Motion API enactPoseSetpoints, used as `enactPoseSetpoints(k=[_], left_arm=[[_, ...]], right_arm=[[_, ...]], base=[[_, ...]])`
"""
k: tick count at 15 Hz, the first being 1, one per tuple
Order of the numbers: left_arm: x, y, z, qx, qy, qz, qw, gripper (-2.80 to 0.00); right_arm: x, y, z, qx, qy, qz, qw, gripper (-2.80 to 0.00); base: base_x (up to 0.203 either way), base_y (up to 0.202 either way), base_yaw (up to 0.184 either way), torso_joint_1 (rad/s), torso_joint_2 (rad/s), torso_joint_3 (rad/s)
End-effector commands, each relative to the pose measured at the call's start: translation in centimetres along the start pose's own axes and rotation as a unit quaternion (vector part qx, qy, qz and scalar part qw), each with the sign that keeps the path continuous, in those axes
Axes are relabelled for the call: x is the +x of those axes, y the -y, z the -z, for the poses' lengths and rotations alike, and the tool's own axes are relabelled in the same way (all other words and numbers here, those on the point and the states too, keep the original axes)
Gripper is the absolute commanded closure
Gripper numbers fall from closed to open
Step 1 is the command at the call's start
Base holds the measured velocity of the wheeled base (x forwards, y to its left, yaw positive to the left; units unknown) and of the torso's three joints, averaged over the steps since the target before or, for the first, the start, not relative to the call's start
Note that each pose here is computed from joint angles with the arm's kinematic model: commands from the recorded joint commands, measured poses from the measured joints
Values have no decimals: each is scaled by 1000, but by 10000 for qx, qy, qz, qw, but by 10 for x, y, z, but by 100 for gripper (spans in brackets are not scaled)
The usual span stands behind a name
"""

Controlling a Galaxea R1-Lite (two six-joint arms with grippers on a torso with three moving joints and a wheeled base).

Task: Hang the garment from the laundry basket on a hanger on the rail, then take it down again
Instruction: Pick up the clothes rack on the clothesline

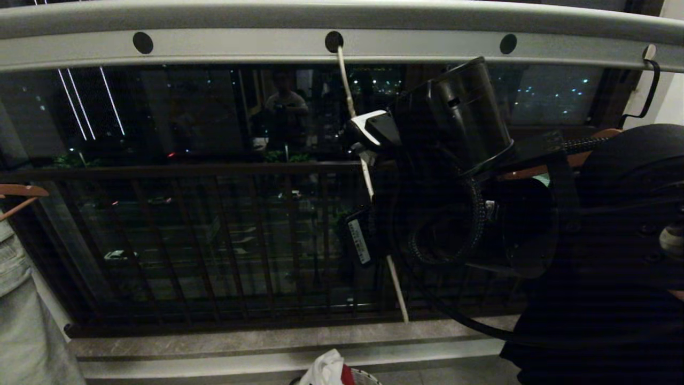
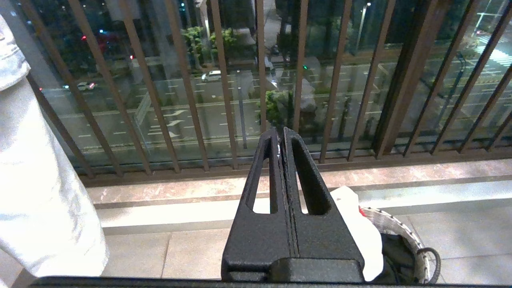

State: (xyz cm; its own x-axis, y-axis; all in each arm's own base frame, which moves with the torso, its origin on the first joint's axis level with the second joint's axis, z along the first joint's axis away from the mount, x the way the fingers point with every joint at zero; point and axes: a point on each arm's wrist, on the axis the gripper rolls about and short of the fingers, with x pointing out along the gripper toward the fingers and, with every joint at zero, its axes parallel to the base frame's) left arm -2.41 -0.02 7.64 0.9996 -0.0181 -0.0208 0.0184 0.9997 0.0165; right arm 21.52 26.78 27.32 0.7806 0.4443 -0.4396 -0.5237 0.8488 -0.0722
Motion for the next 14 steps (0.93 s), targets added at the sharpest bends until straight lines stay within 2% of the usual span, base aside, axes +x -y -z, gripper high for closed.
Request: enactPoseSetpoints(k=[1, 14], left_arm=[[0, 0, 0, 0, -3, 2, 10000, 0], [0, 0, 0, 0, -1, 2, 10000, 0]], right_arm=[[-4, 1, -2, -21, 60, 13, 10000, 0], [-14, 1, -5, -127, 175, 46, 9998, 0]], base=[[0, 0, 0, 0, 0, 0], [0, 0, 0, 0, 0, 0]])
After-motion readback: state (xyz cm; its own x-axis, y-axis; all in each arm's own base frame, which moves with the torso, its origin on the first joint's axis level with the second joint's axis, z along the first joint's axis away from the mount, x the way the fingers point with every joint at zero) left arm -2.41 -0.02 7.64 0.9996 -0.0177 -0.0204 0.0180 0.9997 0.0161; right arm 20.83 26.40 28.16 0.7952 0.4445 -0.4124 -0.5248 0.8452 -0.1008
